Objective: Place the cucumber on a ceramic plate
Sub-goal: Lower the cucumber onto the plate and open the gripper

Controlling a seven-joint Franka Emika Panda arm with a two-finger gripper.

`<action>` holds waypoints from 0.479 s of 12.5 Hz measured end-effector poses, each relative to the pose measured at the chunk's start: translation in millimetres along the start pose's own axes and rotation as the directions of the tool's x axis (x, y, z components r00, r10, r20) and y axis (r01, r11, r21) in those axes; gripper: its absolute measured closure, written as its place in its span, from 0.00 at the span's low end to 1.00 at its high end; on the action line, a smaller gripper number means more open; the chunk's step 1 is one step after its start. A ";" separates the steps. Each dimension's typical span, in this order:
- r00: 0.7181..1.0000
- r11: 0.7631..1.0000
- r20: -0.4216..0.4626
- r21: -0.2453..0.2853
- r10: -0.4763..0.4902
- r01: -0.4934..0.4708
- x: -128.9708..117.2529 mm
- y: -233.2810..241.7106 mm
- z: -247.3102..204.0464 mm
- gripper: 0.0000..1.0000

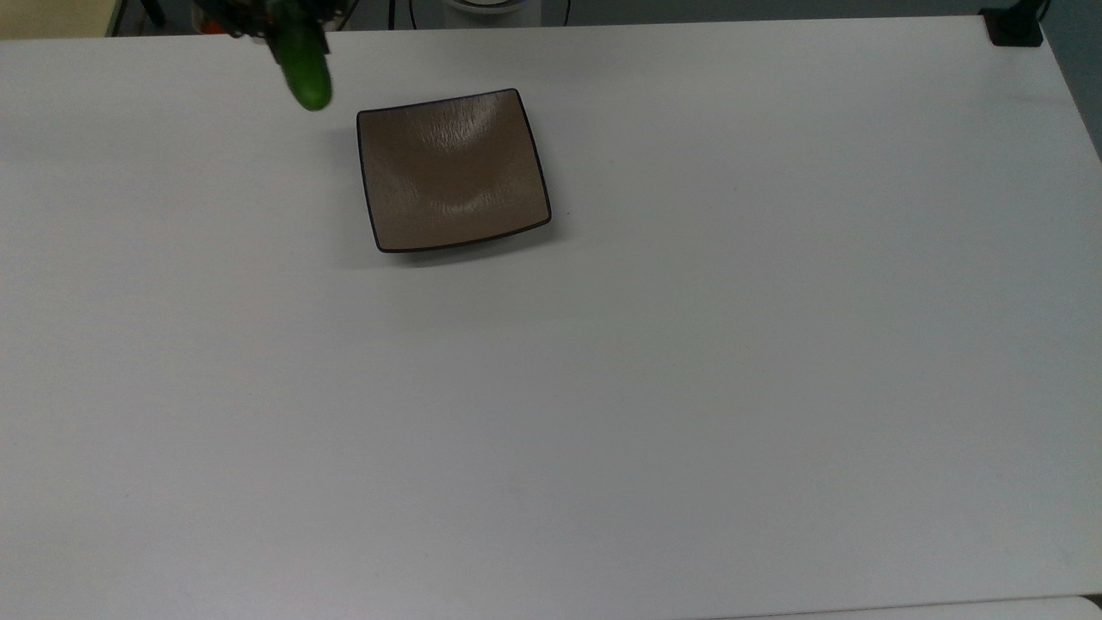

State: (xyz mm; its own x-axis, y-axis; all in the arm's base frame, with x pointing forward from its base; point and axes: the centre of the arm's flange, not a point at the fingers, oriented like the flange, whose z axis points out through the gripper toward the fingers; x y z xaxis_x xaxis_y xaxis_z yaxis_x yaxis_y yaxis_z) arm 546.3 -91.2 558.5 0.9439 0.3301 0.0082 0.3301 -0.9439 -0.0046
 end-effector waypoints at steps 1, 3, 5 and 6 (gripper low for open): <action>1.000 1.000 0.018 0.008 0.005 -0.005 7.6 -18.0 9.3 0.57; 0.998 1.000 0.071 0.028 0.002 -0.004 16.7 -47.1 36.9 0.57; 0.990 0.999 0.139 0.054 -0.013 0.005 21.8 -65.2 73.5 0.57; 0.985 0.998 0.169 0.067 -0.023 0.012 23.5 -69.8 90.3 0.57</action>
State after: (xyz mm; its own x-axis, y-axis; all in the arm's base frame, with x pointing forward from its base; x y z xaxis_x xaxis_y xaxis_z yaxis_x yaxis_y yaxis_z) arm 546.0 -16.9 468.7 0.9235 0.3484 -0.1604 0.3412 -0.9373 -0.0711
